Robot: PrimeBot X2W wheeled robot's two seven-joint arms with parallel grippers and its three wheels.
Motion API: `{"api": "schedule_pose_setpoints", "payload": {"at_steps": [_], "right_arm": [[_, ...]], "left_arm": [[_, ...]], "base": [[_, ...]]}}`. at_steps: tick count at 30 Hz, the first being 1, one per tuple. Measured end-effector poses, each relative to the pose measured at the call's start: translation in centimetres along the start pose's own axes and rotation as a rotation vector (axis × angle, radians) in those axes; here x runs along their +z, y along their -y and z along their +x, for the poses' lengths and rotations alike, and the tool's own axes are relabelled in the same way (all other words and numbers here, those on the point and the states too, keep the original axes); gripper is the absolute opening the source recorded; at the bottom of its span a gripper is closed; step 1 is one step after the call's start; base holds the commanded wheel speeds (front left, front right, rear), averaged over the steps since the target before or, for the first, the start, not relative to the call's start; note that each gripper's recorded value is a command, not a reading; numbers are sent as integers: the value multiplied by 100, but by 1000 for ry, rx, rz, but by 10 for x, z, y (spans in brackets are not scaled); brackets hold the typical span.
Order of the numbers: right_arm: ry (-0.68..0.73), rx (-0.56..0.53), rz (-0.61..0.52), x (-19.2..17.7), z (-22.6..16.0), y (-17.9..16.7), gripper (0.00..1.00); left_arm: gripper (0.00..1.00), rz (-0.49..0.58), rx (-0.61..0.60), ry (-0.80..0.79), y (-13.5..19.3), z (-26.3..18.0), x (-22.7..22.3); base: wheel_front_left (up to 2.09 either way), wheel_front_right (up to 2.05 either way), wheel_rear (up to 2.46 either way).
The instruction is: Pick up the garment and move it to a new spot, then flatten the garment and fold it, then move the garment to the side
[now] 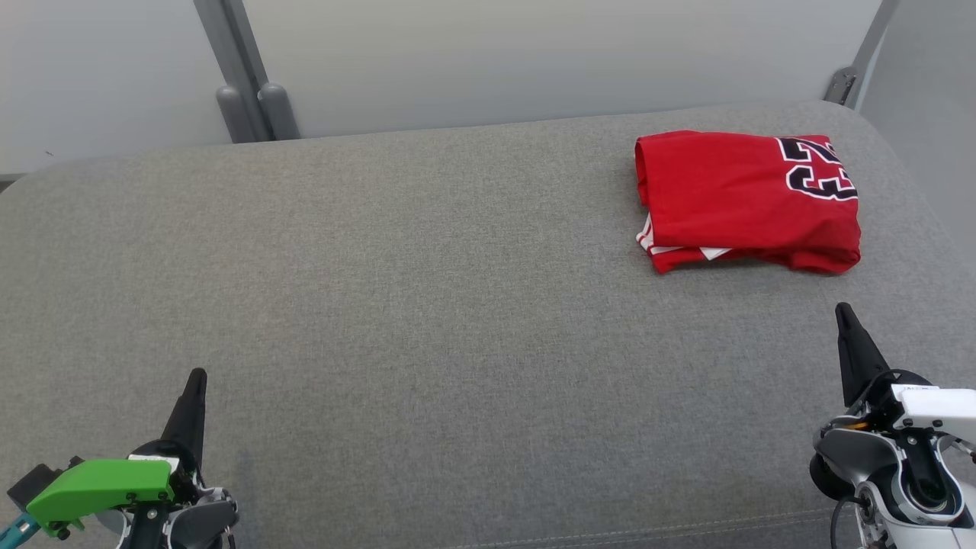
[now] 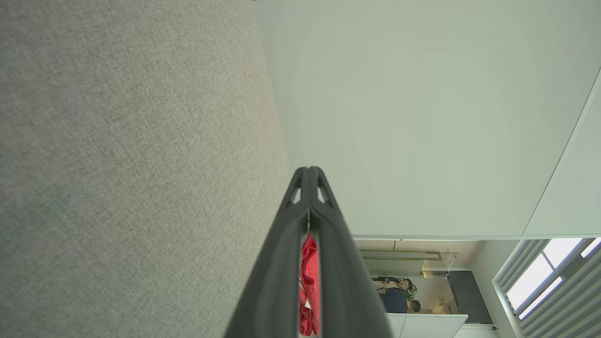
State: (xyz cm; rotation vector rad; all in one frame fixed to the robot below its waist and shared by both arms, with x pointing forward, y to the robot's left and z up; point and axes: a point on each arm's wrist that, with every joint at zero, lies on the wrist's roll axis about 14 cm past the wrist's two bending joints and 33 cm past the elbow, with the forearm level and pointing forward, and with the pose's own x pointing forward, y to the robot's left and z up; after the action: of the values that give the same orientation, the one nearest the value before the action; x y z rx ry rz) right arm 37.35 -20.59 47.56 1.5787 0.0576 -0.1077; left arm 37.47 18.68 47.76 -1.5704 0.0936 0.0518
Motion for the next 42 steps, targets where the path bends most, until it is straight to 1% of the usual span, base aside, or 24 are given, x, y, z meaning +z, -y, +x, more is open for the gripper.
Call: {"api": "schedule_pose_setpoints", "payload": {"at_steps": [42], "right_arm": [[-1, 1, 4, 0, 0, 0, 0]], "left_arm": [[0, -1, 0, 2, 0, 0, 1]], "base": [[0, 0, 0]]}}
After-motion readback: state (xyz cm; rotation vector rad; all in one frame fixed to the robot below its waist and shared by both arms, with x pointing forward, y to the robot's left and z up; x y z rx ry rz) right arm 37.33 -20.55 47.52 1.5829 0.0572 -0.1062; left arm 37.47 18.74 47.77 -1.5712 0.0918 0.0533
